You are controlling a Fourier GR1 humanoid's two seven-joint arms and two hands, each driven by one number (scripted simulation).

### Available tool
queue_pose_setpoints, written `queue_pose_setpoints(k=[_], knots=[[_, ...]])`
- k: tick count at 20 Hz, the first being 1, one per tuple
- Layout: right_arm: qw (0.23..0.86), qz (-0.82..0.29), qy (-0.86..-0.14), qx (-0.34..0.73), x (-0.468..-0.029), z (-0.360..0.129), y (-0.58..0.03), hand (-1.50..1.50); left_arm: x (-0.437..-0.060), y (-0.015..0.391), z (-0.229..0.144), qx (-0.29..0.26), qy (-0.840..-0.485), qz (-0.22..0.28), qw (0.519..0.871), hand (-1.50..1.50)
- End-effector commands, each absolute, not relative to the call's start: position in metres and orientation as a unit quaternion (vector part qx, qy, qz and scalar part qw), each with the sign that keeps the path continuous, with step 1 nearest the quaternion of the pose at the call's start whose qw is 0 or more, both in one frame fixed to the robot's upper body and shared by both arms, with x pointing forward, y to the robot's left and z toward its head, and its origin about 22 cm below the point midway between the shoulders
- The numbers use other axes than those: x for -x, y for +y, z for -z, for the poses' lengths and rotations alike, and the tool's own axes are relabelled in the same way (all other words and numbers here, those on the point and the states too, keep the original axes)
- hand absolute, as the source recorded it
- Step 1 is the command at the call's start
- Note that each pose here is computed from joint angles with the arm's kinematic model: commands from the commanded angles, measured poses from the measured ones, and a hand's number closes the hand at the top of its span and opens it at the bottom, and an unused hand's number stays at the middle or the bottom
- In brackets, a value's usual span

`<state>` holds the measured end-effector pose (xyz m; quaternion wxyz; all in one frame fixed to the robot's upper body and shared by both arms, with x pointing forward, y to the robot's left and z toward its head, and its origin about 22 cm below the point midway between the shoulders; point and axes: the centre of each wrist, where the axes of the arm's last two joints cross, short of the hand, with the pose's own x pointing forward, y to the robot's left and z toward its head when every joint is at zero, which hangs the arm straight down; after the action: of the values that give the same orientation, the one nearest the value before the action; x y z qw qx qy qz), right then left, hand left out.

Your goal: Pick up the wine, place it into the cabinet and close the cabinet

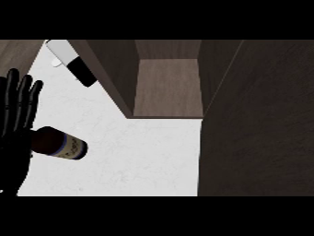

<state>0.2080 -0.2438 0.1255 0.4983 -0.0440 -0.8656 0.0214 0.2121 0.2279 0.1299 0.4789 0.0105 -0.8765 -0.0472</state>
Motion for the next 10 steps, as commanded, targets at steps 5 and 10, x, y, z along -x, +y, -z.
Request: queue_pose_setpoints(k=[5,10], knots=[[0.501,-0.017,-0.864,0.049,-0.18,-0.128,-0.231,-1.5,-0.199,0.286,-0.142,-0.114,-0.872,0.014,0.476,-1.5],[0.557,-0.048,-0.825,-0.087,-0.155,-0.127,-0.222,-1.5,-0.205,0.276,-0.156,-0.017,-0.826,-0.06,0.56,-1.5]])
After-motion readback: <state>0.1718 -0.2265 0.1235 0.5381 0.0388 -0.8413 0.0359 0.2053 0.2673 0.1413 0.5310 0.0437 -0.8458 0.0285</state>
